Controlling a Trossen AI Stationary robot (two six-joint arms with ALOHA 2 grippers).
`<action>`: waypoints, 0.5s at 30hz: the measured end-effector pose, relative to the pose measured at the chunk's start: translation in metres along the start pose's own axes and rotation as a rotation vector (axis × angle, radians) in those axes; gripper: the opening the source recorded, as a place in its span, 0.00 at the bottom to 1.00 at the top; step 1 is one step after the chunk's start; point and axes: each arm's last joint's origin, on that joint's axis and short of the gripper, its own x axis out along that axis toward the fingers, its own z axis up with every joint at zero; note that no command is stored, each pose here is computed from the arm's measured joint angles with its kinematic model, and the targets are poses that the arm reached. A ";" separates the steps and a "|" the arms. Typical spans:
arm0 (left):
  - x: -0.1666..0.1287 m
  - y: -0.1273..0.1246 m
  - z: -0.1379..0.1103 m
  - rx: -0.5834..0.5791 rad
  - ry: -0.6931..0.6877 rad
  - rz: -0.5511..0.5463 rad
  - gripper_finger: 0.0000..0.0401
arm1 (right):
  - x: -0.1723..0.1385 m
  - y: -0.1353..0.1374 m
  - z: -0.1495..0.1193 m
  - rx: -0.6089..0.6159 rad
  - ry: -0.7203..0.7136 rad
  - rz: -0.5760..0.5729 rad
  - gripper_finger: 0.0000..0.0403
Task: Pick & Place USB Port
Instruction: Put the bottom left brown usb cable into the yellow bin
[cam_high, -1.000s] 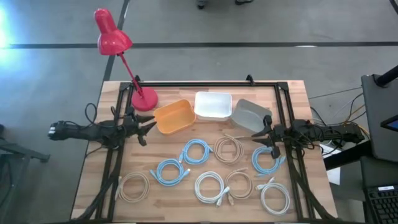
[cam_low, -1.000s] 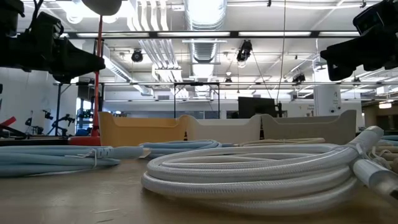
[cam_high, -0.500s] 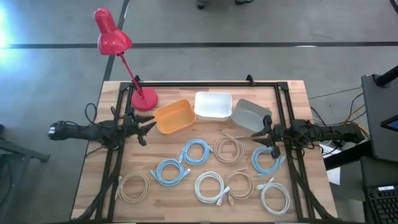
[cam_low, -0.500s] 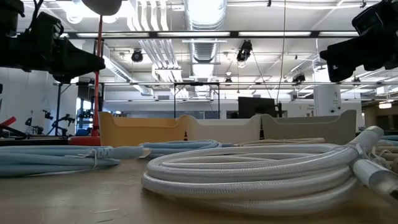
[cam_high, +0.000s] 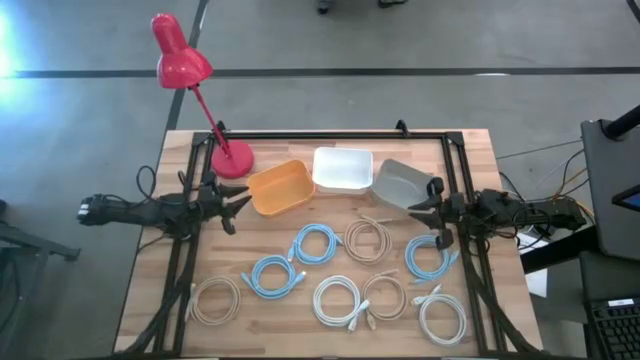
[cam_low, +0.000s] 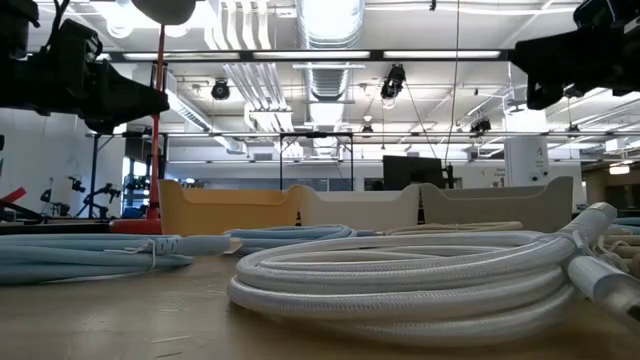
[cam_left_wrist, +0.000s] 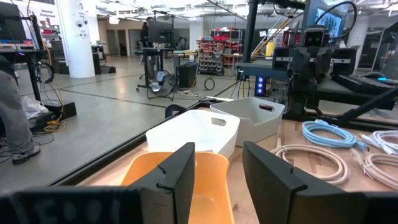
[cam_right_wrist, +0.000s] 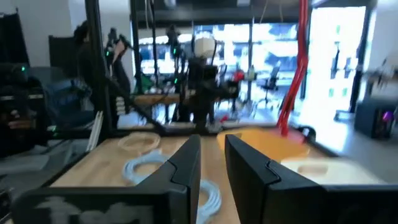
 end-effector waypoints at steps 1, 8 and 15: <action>0.000 0.000 0.000 0.005 -0.005 0.001 0.35 | 0.000 0.000 0.002 -0.009 -0.025 -0.011 0.17; 0.000 0.000 0.003 0.041 -0.032 0.012 0.35 | 0.001 -0.002 0.004 -0.014 -0.043 -0.090 0.24; -0.001 0.000 0.016 0.011 -0.154 -0.009 0.35 | 0.005 -0.003 0.002 -0.058 -0.016 -0.129 0.35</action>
